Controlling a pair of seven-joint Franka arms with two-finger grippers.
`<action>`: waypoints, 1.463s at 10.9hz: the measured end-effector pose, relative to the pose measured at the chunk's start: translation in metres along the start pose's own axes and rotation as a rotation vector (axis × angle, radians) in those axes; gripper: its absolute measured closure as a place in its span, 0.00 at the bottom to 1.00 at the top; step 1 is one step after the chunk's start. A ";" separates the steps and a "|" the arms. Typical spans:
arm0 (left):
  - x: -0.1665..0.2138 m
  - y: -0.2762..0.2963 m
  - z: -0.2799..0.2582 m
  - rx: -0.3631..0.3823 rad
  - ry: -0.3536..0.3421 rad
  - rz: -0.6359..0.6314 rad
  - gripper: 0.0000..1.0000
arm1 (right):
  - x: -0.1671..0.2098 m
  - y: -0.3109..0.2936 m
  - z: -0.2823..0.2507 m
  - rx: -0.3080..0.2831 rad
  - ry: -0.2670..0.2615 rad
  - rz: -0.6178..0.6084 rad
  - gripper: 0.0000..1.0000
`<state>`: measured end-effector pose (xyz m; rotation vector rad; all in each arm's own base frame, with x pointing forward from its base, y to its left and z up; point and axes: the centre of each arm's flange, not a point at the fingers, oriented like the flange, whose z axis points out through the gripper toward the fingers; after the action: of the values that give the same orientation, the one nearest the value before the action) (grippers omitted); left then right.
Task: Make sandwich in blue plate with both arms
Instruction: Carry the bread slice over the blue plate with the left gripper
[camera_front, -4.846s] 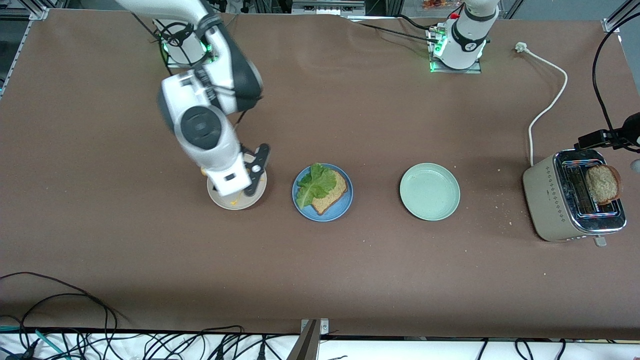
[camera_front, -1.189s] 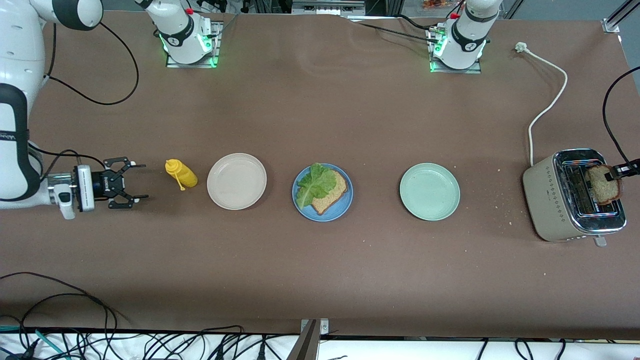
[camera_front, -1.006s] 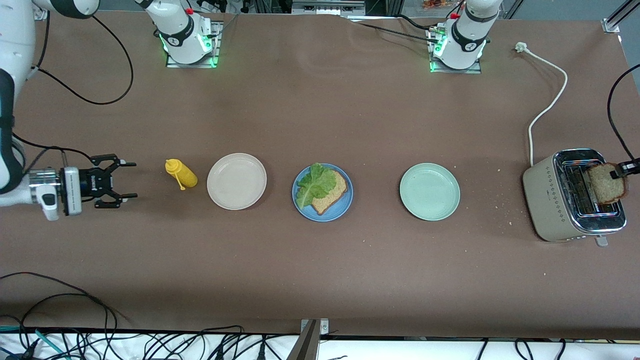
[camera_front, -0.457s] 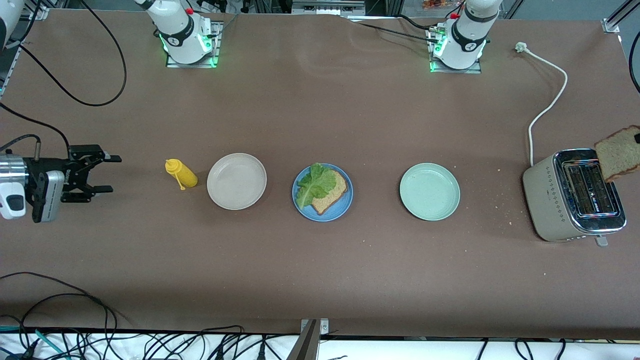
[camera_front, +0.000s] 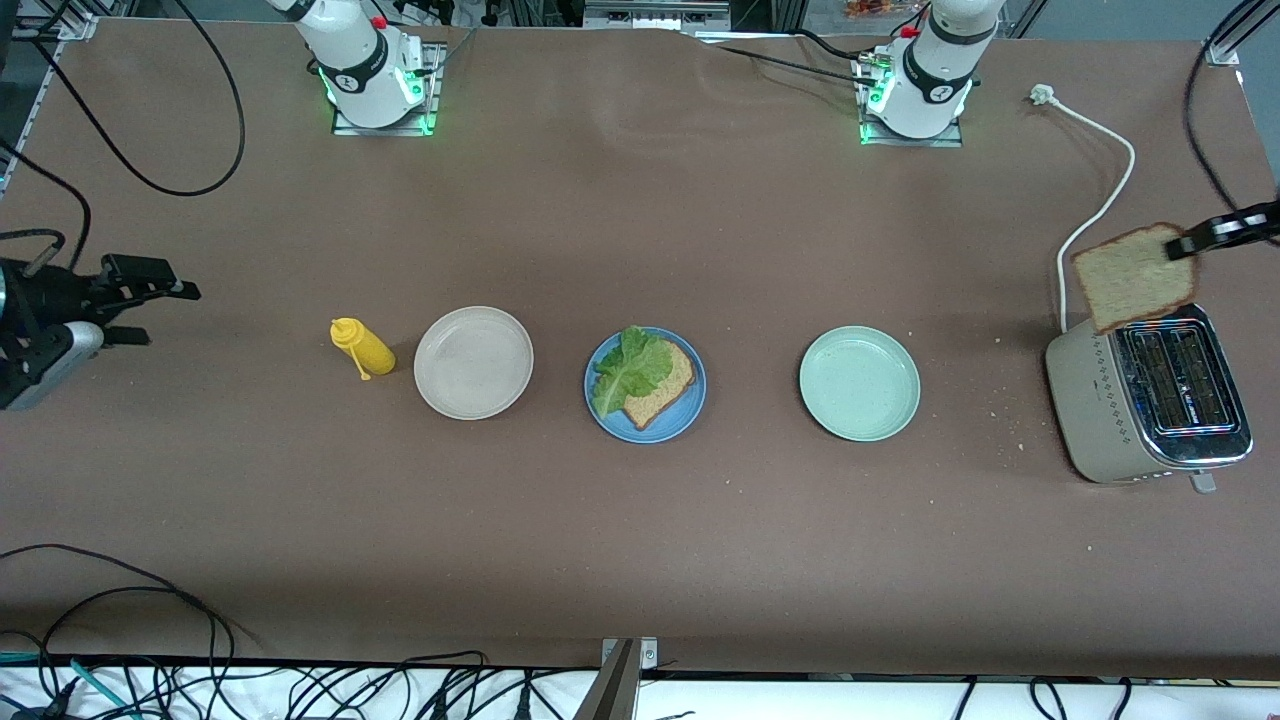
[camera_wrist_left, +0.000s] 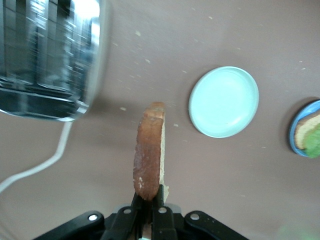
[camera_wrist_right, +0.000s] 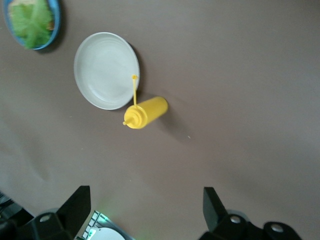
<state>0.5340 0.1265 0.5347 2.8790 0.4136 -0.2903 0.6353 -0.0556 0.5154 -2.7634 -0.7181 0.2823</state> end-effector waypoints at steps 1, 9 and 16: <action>-0.003 0.040 0.013 -0.014 -0.026 -0.038 0.92 | -0.007 -0.011 -0.016 -0.074 -0.019 0.074 0.00; -0.050 0.270 0.111 -0.225 -0.029 -0.266 0.92 | 0.015 -0.062 -0.009 -0.254 0.014 0.350 0.00; -0.090 0.393 0.222 -0.442 -0.007 -0.271 0.92 | -0.080 -0.068 -0.035 -0.243 0.149 0.394 0.00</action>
<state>0.5297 -0.3178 0.4158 2.3894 0.7624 -0.2192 0.5453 -0.0463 0.5791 -3.1033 -0.1755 0.0651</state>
